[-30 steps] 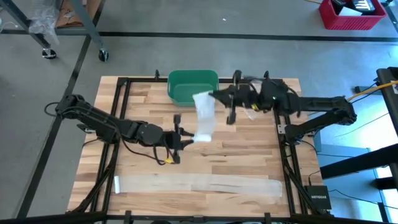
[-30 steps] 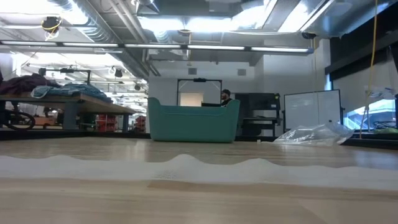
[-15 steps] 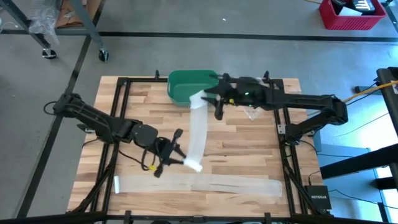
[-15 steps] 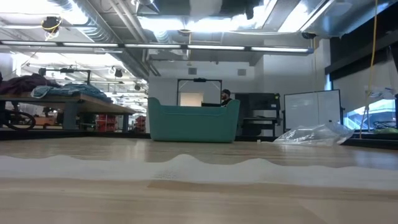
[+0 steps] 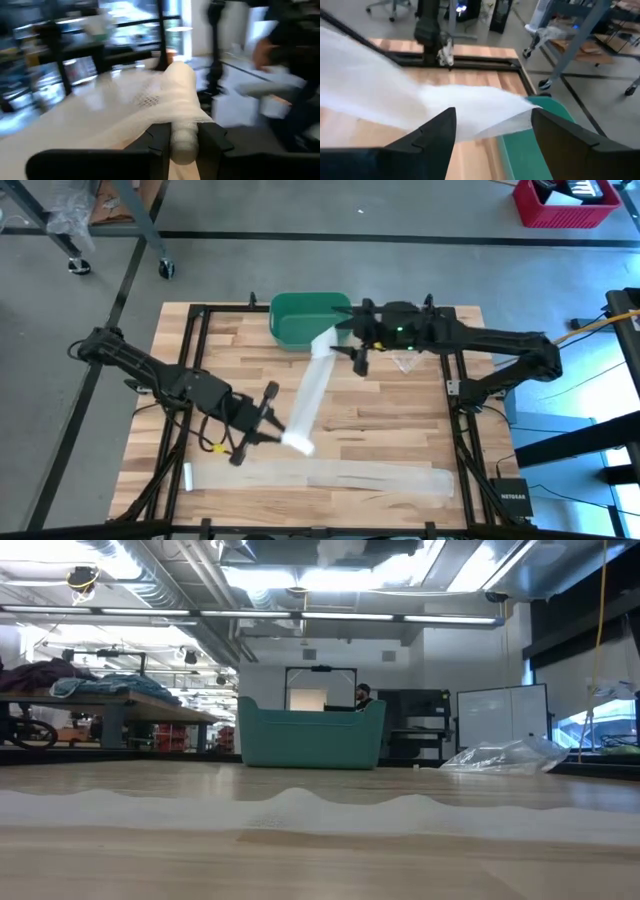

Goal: Roll bandage
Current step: Roll the top white bandage

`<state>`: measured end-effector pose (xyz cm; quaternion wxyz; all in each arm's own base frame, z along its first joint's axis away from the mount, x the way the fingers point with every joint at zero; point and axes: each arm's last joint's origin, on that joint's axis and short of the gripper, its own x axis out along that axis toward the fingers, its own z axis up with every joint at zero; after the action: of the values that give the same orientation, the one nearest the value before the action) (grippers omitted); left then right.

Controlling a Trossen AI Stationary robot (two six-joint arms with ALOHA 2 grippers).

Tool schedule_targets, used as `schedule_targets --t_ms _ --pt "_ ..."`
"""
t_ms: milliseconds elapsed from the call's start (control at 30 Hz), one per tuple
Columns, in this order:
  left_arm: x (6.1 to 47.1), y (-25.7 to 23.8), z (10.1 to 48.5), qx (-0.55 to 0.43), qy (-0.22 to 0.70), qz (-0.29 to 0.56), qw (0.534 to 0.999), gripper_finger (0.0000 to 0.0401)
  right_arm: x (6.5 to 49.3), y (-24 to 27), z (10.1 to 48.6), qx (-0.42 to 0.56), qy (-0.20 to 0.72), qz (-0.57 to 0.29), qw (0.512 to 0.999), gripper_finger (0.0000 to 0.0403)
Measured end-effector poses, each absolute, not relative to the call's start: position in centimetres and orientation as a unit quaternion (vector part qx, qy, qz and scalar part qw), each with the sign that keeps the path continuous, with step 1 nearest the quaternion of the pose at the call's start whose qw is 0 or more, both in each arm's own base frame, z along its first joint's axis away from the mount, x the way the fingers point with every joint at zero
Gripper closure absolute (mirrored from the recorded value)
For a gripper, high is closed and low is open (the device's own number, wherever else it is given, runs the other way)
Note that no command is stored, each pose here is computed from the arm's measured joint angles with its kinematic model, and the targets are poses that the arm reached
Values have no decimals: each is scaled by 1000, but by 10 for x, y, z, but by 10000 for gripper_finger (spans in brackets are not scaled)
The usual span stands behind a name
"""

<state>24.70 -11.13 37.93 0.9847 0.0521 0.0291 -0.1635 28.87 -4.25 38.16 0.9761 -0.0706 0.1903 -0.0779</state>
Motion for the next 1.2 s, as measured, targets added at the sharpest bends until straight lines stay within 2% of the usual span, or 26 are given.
schedule_targets --t_ms 100,233,400,500,600,867,1133,1200 --pt "246 -101 384 19 26 -115 993 347 274 -35 402 -74 202 -65 975 141" --pt "246 -93 387 -10 19 -97 995 347 249 -31 417 -86 249 -62 963 141" --pt "249 -85 392 -27 -6 -82 996 347 238 -31 409 -81 274 -56 957 141" --pt "252 -81 399 -52 -43 -75 995 347 241 -30 396 -91 281 -22 955 141" --pt "252 -81 401 -44 -52 -75 995 347 245 -36 375 -87 298 -29 950 141" --pt "255 -73 395 -18 -29 -33 999 347 269 -27 354 -51 133 96 985 141" --pt "255 -70 391 -11 -9 13 1000 347 283 -6 316 -56 -26 77 995 141" --pt "255 -70 391 -7 -9 12 1000 347 288 -3 306 -42 -31 76 996 141"
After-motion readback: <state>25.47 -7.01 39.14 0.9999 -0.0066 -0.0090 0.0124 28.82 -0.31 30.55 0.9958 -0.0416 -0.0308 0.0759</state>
